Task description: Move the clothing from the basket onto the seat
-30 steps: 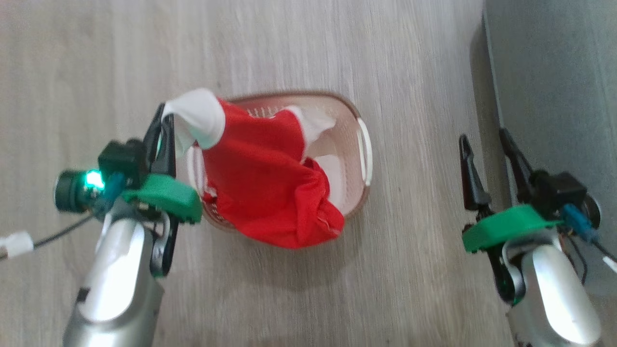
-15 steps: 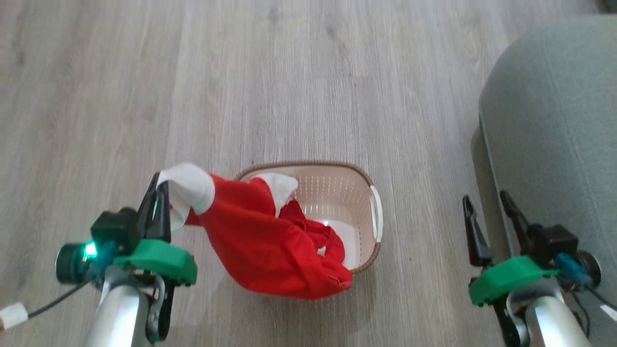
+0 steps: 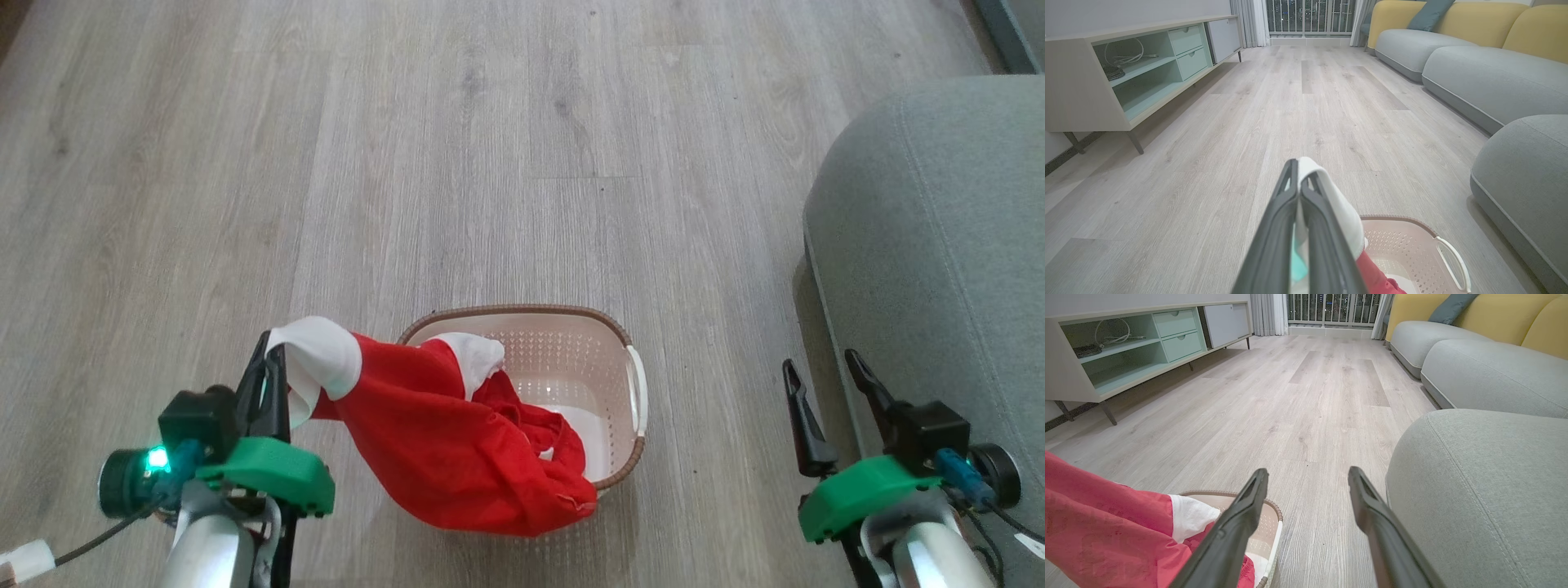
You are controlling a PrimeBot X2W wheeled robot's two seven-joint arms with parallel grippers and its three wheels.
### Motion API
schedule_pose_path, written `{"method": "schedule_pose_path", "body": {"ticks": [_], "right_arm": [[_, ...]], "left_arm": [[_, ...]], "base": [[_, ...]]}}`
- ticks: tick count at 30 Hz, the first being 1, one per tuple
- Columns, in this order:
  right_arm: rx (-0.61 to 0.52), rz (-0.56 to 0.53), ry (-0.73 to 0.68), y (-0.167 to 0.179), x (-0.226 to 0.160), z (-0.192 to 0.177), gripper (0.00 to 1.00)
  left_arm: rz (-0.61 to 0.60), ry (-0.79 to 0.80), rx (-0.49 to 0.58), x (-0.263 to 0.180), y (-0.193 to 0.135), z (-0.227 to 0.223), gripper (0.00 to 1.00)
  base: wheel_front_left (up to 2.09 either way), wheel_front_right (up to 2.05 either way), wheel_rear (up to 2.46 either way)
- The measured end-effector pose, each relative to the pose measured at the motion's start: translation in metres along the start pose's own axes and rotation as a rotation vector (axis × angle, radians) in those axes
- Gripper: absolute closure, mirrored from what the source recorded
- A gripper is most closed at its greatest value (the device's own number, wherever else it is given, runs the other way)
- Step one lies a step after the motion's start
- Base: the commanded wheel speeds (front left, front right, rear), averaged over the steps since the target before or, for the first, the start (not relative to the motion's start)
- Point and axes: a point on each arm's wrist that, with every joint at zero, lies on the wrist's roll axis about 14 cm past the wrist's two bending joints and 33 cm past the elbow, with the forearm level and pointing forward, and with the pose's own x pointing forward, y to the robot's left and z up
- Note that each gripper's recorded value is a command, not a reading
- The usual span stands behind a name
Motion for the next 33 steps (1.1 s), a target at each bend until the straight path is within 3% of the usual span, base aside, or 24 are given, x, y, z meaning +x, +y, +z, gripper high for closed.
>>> {"method": "schedule_pose_path", "body": {"ticks": [33], "right_arm": [[-0.003, 0.013, 0.013, 0.0037, -0.0011, -0.0040, 0.00]], "left_arm": [[-0.014, 0.009, 0.013, 0.0002, -0.0042, -0.0027, 1.00]], "base": [[0.00, 0.00, 0.00]]}}
